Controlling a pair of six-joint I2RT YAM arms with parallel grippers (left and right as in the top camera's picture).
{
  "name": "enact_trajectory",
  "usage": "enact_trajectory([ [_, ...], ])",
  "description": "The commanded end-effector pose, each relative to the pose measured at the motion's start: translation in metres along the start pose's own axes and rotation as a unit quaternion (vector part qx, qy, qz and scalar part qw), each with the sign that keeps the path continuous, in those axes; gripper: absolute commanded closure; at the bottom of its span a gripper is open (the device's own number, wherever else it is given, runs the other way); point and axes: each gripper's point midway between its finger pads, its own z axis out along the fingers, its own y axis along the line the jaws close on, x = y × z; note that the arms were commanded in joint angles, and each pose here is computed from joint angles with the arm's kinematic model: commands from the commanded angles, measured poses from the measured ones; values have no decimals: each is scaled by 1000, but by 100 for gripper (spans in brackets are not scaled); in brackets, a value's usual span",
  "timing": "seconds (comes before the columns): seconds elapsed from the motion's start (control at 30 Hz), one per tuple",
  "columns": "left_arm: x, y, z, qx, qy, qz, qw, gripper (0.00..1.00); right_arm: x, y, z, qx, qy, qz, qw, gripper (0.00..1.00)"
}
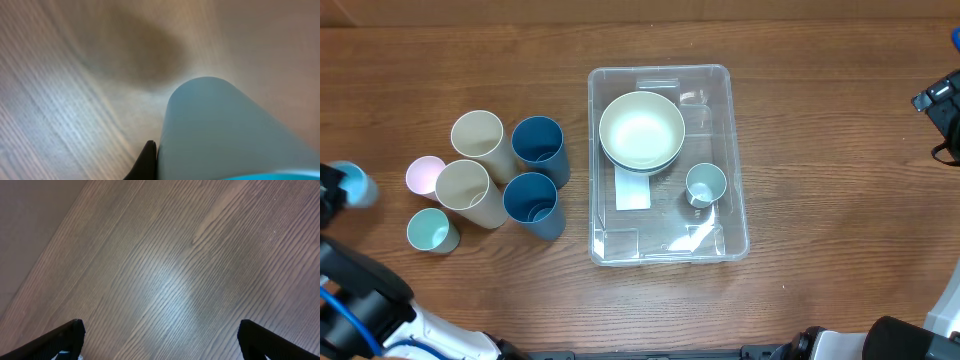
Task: Pack container
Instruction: 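Place the light blue cup into the grey cup in the bin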
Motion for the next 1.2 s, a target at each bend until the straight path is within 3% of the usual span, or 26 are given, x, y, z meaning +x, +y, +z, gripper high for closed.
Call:
enact_trajectory([
  [0.0, 0, -71, -122, 158, -99, 78, 979, 96, -1, 1, 0, -2, -2, 0, 1000, 0],
  [0.1, 47, -132, -201, 244, -156, 215, 933, 96, -1, 1, 0, -2, -2, 0, 1000, 0],
  [0.27, 182, -212, -278, 312, -203, 457, 808, 96, -1, 1, 0, -2, -2, 0, 1000, 0],
  [0.33, 245, -237, -280, 310, -200, 541, 756, 96, -1, 1, 0, -2, -2, 0, 1000, 0],
  [0.37, 280, -249, -277, 313, -190, 591, 718, 96, -1, 1, 0, -2, -2, 0, 1000, 0],
  [0.5, 385, -280, -249, 318, -142, 709, 613, 96, -1, 1, 0, -2, -2, 0, 1000, 0],
  [0.6, 458, -299, -206, 312, -89, 767, 553, 96, -1, 1, 0, -2, -2, 0, 1000, 0],
  [0.77, 535, -305, -136, 276, -31, 818, 503, 96, -1, 1, 0, -2, -2, 0, 1000, 0],
  [0.87, 559, -299, -99, 249, 1, 835, 490, 96, -1, 1, 0, -2, -2, 0, 1000, 0],
  [0.97, 570, -288, -73, 218, 29, 846, 485, 96, -1, 2, 0, -3, -2, 0, 1000, 0],
  [1.17, 566, -281, -74, 206, 35, 848, 487, 96, -1, 2, 0, -3, -2, 0, 1000, 0],
])
